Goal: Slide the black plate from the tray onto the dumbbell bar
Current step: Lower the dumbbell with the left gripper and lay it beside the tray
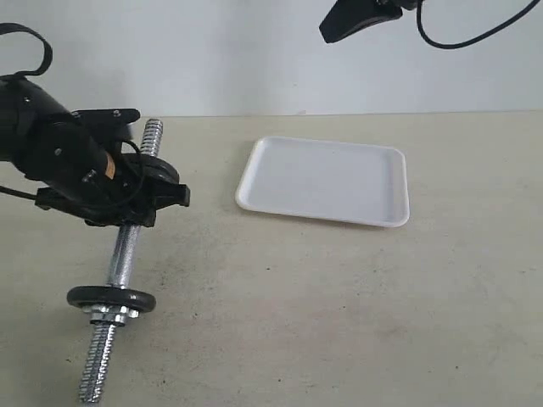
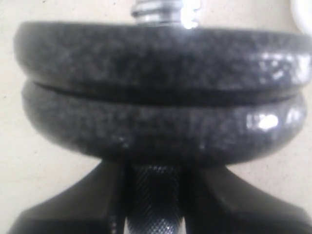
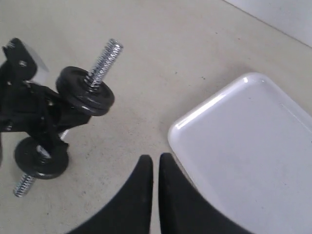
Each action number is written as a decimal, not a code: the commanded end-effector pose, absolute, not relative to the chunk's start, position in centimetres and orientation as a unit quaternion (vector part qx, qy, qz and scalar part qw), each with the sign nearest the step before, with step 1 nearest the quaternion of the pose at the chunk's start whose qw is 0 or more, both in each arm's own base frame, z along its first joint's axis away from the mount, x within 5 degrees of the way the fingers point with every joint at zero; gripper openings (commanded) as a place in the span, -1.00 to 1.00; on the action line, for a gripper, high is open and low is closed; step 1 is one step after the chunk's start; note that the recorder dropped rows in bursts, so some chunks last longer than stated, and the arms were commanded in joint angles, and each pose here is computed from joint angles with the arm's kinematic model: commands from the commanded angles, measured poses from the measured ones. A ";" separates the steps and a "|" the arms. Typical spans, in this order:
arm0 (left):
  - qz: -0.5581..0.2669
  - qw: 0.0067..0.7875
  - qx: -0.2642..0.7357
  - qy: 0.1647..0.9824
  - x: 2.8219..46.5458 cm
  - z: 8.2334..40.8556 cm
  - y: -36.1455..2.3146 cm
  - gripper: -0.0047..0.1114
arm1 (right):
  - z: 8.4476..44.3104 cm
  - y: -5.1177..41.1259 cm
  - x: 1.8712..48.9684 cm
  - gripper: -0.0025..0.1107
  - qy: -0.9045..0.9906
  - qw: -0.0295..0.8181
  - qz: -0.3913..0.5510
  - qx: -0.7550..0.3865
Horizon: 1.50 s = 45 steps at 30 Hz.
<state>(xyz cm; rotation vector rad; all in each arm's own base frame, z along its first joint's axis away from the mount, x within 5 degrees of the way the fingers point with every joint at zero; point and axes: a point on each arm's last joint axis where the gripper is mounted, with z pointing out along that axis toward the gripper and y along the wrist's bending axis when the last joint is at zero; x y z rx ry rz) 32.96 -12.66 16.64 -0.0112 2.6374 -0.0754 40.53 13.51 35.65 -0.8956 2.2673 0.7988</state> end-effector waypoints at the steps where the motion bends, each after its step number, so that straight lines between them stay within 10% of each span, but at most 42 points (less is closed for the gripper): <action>1: -0.247 0.514 0.059 0.819 37.4 23.1 -17.1 -0.84 | 36.9 13.7 40.1 -0.96 0.834 0.297 0.341 -0.318; 45: -0.290 0.529 0.098 0.791 43.9 20.8 -23.9 -0.84 | 37.1 13.8 40.0 -0.96 0.828 0.299 0.354 -0.316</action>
